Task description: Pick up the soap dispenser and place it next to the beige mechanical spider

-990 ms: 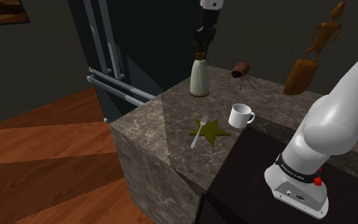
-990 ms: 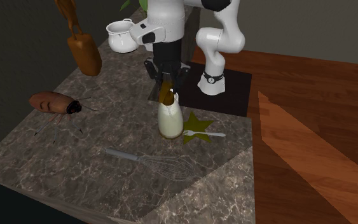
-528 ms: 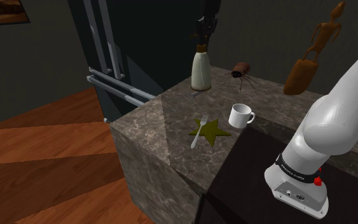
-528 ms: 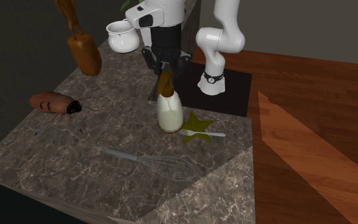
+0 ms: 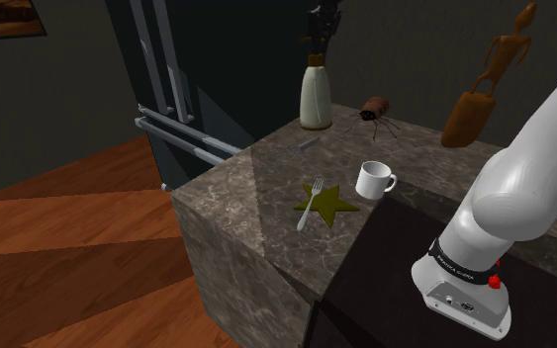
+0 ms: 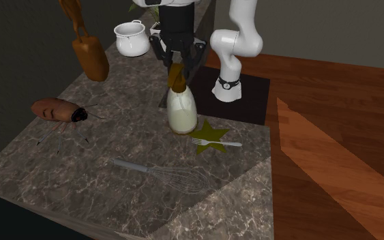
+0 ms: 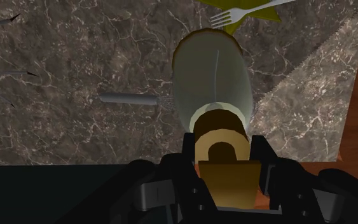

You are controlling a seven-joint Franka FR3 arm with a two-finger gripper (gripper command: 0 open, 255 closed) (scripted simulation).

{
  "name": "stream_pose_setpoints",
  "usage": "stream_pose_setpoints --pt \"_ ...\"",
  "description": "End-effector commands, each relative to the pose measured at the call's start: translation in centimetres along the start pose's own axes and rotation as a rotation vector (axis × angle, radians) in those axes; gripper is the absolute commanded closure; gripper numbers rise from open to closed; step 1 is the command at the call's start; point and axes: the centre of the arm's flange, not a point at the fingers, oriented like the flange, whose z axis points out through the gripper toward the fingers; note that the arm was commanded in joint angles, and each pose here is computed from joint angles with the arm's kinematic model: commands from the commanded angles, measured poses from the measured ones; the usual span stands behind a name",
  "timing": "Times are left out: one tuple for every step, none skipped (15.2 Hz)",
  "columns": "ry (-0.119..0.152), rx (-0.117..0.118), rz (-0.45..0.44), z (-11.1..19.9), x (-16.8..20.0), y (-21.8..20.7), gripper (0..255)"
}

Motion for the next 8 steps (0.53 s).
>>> stream_pose_setpoints --pt "0.000 0.000 0.000 -1.1 0.1 -0.1 255" --pt "0.000 0.000 0.000 -1.7 0.1 -0.1 255" --pt "0.000 0.000 0.000 -2.2 0.2 -0.1 255" --pt "0.000 0.000 0.000 -2.7 0.2 -0.1 255" --pt "0.000 0.000 0.000 -3.2 0.2 -0.1 255" --pt "0.000 0.000 0.000 -3.8 0.3 -0.1 255" --pt "0.000 0.000 0.000 -4.3 0.3 -0.1 255" --pt "0.000 0.000 0.000 -4.8 0.3 -0.1 255"
